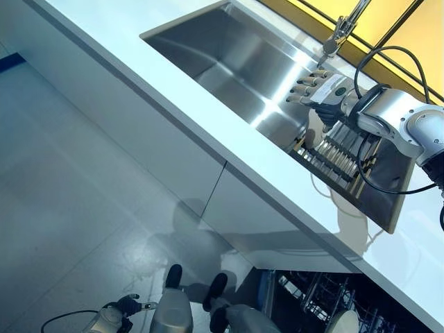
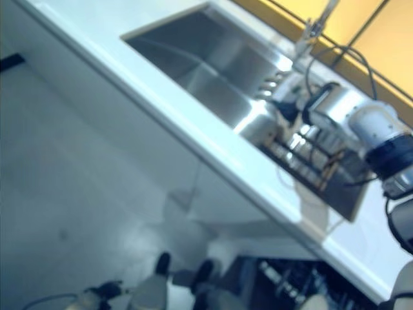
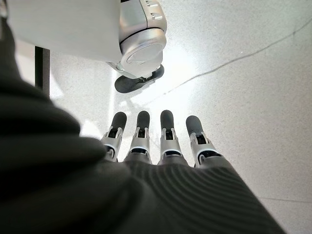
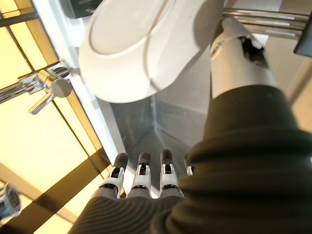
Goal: Take plates into dishwasher
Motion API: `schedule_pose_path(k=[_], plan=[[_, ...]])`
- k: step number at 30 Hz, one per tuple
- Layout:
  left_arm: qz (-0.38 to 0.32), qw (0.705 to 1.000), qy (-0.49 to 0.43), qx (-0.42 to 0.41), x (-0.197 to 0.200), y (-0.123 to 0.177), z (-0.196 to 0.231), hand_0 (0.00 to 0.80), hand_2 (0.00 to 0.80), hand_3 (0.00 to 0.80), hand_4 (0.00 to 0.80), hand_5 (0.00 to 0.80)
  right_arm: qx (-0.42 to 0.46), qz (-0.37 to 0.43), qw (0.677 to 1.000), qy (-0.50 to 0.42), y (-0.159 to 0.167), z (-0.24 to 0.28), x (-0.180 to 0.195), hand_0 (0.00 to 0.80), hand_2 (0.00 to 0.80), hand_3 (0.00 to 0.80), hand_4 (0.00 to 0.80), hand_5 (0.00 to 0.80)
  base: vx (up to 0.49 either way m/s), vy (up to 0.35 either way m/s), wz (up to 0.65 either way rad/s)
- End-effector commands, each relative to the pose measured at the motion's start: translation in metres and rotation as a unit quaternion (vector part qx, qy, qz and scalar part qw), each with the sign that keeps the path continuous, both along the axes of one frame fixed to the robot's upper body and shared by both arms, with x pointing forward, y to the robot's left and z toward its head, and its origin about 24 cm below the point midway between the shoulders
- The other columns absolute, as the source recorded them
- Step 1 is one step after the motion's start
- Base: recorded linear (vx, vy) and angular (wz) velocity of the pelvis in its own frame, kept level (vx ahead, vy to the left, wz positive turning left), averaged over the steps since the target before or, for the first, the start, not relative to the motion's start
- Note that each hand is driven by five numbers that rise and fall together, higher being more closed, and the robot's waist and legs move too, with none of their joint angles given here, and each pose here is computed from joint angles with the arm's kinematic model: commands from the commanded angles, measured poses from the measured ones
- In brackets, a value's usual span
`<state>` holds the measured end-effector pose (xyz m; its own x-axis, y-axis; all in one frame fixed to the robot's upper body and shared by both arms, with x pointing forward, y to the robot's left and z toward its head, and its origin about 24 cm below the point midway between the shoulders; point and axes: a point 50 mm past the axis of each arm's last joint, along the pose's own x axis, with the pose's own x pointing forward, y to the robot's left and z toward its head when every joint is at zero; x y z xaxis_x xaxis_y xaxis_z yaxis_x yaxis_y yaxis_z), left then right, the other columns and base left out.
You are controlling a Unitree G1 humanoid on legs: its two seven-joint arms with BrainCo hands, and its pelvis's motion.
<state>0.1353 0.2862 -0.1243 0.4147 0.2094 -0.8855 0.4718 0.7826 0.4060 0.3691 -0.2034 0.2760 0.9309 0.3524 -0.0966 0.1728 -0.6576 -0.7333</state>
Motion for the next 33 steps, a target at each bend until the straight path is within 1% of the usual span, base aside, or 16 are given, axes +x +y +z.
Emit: schedule_pose_path(k=[1, 10, 13, 20, 27, 33], plan=[[-0.021, 1.000, -0.014, 0.004, 0.010, 0.005, 0.009, 0.000, 0.000, 0.000, 0.000, 0.000, -0.017, -0.030, 0.999, -0.040, -0.007, 0.032, 0.000, 0.000, 0.000, 0.000, 0.000, 0.000, -0.005, -0.003, 0.10], [-0.018, 1.000, -0.021, 0.003, 0.011, 0.008, 0.011, 0.000, 0.000, 0.000, 0.000, 0.000, -0.039, -0.048, 0.998, -0.032, -0.018, 0.029, 0.001, 0.000, 0.000, 0.000, 0.000, 0.000, -0.002, -0.003, 0.02], [-0.015, 1.000, -0.025, 0.002, 0.011, 0.008, 0.012, 0.000, 0.000, 0.000, 0.000, 0.000, -0.070, -0.058, 0.995, -0.030, -0.023, 0.029, 0.000, 0.000, 0.000, 0.000, 0.000, 0.000, 0.000, 0.000, 0.00], [-0.012, 1.000, -0.028, -0.002, 0.011, 0.008, 0.012, 0.000, 0.000, 0.000, 0.000, 0.000, -0.110, -0.075, 0.991, -0.026, -0.030, 0.028, 0.000, 0.000, 0.000, 0.000, 0.000, 0.000, 0.000, 0.000, 0.00], [-0.012, 1.000, -0.029, -0.004, 0.012, 0.007, 0.013, 0.000, 0.000, 0.000, 0.000, 0.000, -0.130, -0.091, 0.986, -0.049, -0.040, 0.033, 0.000, 0.000, 0.000, 0.000, 0.000, 0.000, 0.000, 0.000, 0.00], [-0.009, 0.999, -0.030, -0.008, 0.011, 0.005, 0.012, 0.000, 0.000, 0.000, 0.000, 0.000, -0.138, -0.097, 0.983, -0.072, -0.039, 0.039, 0.000, 0.000, 0.000, 0.000, 0.000, 0.000, 0.000, 0.000, 0.00]])
